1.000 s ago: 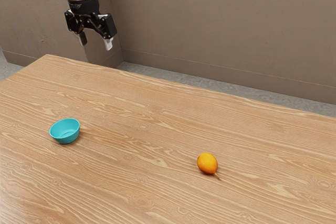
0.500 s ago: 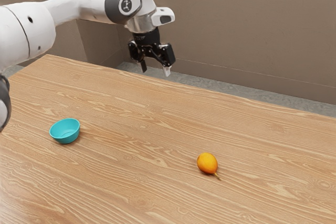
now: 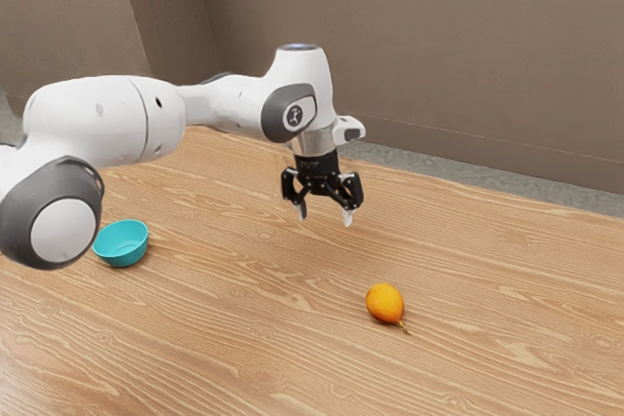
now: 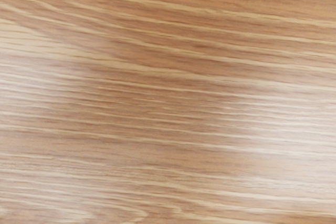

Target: Place the pear in the bowl.

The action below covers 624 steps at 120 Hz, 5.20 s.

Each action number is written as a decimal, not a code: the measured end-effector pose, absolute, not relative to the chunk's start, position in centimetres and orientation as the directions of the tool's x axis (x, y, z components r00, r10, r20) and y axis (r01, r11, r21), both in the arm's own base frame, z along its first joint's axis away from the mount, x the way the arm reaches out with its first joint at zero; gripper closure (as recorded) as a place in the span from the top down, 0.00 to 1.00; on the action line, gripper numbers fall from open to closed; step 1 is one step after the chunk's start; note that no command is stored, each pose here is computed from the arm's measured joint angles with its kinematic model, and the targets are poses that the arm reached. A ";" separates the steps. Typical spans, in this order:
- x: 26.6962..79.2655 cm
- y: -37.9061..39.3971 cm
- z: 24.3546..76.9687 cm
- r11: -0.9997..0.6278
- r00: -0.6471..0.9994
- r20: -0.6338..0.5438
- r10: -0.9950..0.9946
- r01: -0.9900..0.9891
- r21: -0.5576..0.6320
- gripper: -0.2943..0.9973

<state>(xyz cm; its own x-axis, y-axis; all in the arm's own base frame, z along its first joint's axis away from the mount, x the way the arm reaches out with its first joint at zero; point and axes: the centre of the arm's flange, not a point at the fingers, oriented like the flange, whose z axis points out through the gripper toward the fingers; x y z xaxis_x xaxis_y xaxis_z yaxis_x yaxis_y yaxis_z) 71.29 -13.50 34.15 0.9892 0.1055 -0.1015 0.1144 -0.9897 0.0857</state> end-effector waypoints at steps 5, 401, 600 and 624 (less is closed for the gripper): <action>71.2 -14.3 33.7 -0.989 0.989 -0.105 0.107 0.117 0.090 0.77; 66.0 -13.8 33.7 -0.920 0.917 0.075 0.391 0.388 0.052 0.40; 55.2 26.4 32.1 -0.589 0.591 -0.024 0.806 0.806 0.055 0.71; 55.6 25.7 36.1 -0.623 0.626 0.004 0.780 0.775 0.107 0.75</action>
<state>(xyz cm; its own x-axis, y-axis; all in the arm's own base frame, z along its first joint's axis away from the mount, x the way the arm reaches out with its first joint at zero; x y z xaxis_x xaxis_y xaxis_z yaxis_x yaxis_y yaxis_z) 55.59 25.67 36.07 0.6258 0.7800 0.0039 0.7753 -0.6226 0.1066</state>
